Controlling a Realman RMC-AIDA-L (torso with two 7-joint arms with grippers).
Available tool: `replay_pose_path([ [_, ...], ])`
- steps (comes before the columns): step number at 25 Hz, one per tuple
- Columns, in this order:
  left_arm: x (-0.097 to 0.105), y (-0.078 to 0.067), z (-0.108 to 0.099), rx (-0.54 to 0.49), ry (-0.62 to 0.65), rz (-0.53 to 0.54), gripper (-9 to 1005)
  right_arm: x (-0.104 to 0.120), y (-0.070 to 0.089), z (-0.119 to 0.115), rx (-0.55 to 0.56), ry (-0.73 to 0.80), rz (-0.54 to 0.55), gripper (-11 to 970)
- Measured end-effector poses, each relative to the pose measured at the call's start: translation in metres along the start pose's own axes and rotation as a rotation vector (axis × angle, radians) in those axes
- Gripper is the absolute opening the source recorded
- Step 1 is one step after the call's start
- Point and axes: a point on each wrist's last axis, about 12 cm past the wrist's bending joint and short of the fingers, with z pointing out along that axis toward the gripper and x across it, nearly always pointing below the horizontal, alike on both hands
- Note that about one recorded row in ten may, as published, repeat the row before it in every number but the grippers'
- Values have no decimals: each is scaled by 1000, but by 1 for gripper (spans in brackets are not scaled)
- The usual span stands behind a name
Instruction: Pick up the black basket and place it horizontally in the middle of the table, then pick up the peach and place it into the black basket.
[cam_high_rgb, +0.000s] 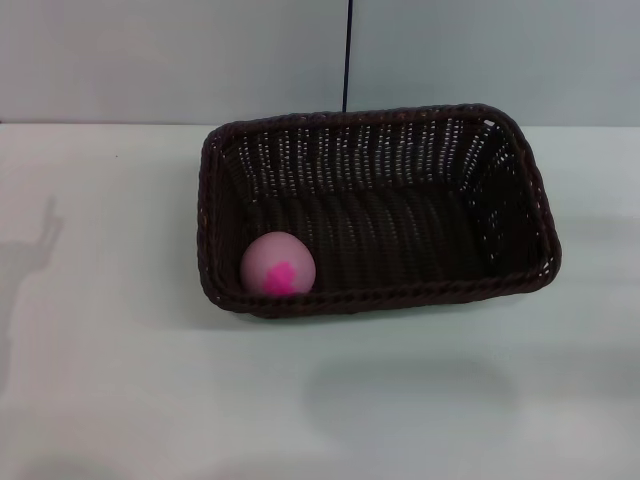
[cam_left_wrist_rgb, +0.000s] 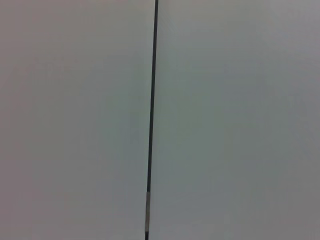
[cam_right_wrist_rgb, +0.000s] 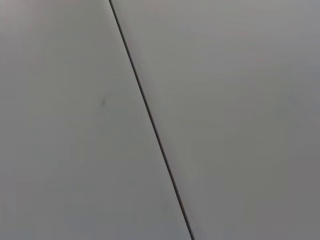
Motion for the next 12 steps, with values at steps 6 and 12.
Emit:
replay_pose_path([
  [6, 1, 2, 1, -7, 12, 7, 844, 2, -2, 2, 7, 23, -9, 758],
  [12, 2, 3, -2, -13, 19, 7, 844, 2, -3, 1, 11, 21, -11, 758],
])
